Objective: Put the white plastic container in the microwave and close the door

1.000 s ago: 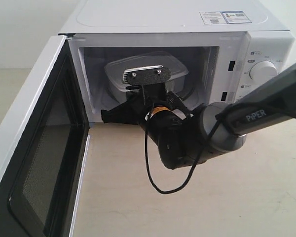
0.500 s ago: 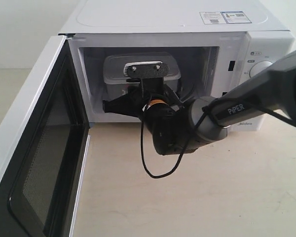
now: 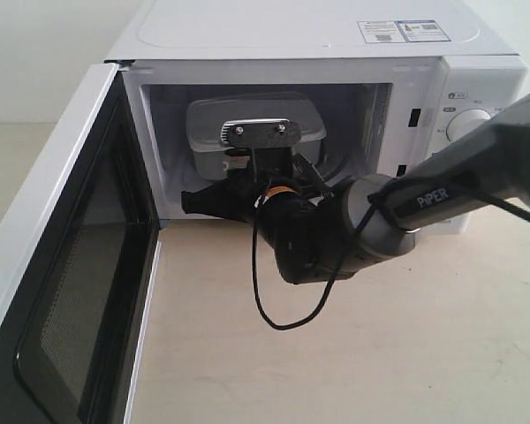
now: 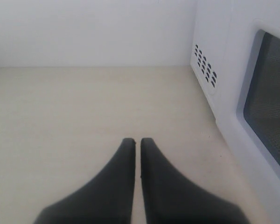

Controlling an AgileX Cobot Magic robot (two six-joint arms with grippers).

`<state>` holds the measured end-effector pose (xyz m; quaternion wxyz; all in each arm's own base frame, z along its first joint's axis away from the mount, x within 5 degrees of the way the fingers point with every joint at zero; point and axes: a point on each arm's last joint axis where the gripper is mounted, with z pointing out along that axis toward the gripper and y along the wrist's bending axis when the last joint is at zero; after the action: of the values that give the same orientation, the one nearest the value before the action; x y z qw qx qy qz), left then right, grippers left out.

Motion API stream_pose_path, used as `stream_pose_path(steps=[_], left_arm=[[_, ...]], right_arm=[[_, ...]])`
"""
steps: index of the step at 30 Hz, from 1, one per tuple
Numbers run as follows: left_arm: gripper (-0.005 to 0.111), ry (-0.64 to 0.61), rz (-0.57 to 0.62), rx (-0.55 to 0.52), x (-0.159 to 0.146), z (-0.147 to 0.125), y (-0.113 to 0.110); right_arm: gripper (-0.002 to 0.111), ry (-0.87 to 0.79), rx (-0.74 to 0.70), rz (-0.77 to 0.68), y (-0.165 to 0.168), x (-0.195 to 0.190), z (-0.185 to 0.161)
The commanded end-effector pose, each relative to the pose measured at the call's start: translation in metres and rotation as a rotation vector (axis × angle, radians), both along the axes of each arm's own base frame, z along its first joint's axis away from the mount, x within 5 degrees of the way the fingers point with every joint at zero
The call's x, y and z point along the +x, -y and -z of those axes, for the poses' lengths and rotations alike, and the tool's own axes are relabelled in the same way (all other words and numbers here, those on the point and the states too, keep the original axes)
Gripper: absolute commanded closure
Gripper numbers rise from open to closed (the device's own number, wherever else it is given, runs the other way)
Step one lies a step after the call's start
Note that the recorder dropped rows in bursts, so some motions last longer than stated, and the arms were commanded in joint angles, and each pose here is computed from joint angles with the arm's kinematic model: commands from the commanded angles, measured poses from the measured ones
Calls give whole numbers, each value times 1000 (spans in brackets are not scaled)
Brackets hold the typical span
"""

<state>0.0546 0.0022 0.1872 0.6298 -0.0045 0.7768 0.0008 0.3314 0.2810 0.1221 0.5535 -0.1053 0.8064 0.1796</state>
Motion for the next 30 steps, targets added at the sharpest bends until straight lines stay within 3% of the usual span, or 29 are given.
stream_pose_path(steps=[1,12,17,30], left_arm=[[102,8,-4,-13,0,0,0],[102,8,-4,-13,0,0,0],[102,8,-4,-13,0,0,0],[102,8,-4,-11,0,0,0]], right_arm=[[108,-4,7,-25,2,-16,-13],[108,-72,-16,-111,25,-87,-30],[108,-270,-60,-214,33,-115,-46],[108,-359,25,-436,72,-176,-150]])
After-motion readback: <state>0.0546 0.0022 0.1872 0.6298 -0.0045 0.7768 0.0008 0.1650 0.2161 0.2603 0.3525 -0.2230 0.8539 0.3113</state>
